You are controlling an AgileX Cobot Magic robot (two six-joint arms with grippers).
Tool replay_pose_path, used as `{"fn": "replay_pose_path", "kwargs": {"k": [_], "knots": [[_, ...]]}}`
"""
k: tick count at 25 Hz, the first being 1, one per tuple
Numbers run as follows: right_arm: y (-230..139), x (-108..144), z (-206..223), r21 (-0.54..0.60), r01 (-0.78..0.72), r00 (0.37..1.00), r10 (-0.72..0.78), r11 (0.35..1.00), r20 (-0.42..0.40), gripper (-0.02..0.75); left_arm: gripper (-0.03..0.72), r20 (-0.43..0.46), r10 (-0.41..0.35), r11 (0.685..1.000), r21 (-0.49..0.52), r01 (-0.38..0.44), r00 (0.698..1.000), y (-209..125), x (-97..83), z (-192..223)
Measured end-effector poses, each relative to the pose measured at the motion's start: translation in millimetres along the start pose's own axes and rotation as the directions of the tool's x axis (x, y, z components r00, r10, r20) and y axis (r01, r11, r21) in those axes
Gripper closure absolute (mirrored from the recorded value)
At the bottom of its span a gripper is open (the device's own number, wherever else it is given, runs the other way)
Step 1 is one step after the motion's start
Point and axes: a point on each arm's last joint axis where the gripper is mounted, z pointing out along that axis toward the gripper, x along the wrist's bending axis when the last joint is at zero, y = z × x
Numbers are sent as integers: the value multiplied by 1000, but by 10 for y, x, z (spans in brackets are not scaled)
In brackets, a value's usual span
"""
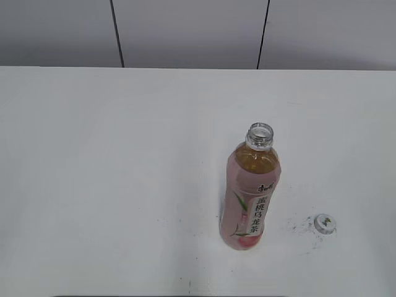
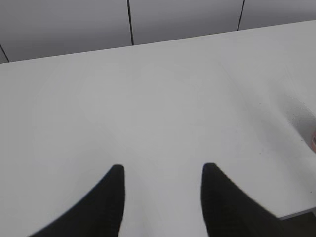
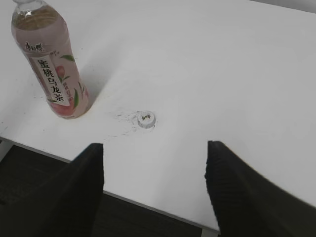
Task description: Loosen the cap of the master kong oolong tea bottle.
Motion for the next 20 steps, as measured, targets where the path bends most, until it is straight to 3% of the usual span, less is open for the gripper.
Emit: {"fn": "replay_pose_path", "kwargs": {"k": [6, 13, 20], "knots": [[0, 1, 0, 1, -6, 1000, 6, 1000, 11, 248, 377, -17, -8, 1000, 1, 8, 1000, 0, -3, -1], [6, 17, 7, 14, -99, 979, 95, 995, 181, 248, 377, -184, -73, 997, -1, 74, 980, -4, -28, -12], [7, 18, 8, 14, -106, 976, 102, 994, 195, 248, 377, -202, -79, 997, -1, 81, 976, -4, -30, -12]]}}
